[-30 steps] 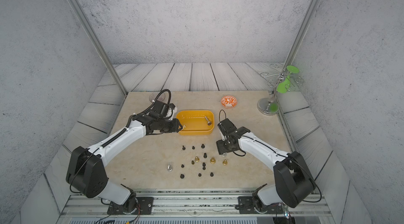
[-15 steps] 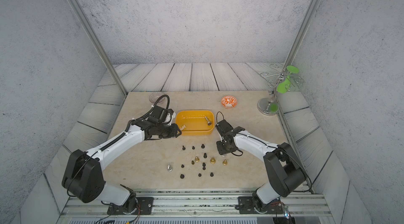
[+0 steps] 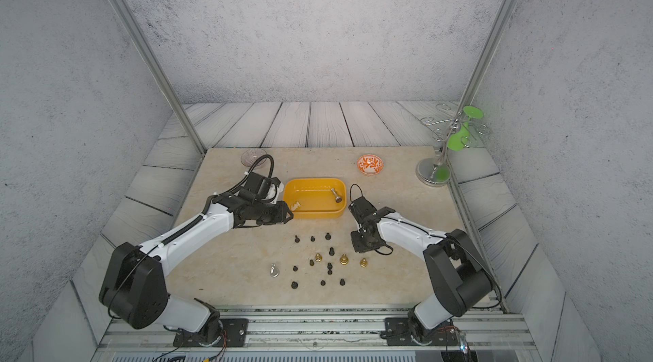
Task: Put the chess pieces into the storage box
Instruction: Pick up the chess piece at the center of the board.
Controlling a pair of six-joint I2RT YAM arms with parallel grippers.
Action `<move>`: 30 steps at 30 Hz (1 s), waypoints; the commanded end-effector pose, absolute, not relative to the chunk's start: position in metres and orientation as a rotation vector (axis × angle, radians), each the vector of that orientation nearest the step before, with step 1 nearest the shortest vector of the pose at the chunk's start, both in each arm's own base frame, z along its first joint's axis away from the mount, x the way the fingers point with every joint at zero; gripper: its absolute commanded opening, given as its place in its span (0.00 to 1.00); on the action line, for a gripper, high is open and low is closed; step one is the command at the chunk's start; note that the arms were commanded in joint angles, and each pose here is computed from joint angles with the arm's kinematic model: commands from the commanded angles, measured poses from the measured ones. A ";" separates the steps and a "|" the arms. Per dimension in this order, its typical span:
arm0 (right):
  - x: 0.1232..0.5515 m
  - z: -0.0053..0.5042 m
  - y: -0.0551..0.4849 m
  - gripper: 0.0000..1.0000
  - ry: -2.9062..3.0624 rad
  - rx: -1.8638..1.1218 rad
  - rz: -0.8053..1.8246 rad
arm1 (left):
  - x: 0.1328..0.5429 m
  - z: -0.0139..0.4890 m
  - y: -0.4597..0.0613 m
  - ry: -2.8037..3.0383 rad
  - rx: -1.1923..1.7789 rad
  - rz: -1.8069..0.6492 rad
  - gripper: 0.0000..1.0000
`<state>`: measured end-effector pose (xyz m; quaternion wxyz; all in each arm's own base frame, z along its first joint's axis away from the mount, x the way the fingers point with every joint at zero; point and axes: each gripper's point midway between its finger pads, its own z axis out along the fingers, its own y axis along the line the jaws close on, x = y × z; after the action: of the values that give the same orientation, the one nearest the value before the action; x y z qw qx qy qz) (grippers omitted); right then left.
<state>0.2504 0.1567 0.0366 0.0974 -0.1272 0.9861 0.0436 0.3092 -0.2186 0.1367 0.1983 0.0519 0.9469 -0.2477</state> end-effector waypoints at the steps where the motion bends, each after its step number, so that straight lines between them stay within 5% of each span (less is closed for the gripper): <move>1: 0.250 0.036 0.153 0.26 2.925 -0.359 0.108 | 0.306 0.141 -0.216 2.639 0.133 -0.710 0.34; 30: 0.289 0.136 0.187 0.17 2.728 -0.437 0.265 | 0.298 0.154 -0.213 2.621 0.151 -0.723 0.34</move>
<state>0.2886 0.1831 0.1223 0.1782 -0.1436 0.9699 0.0836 0.3014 -0.2162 0.1484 0.2043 0.0531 0.9434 -0.2559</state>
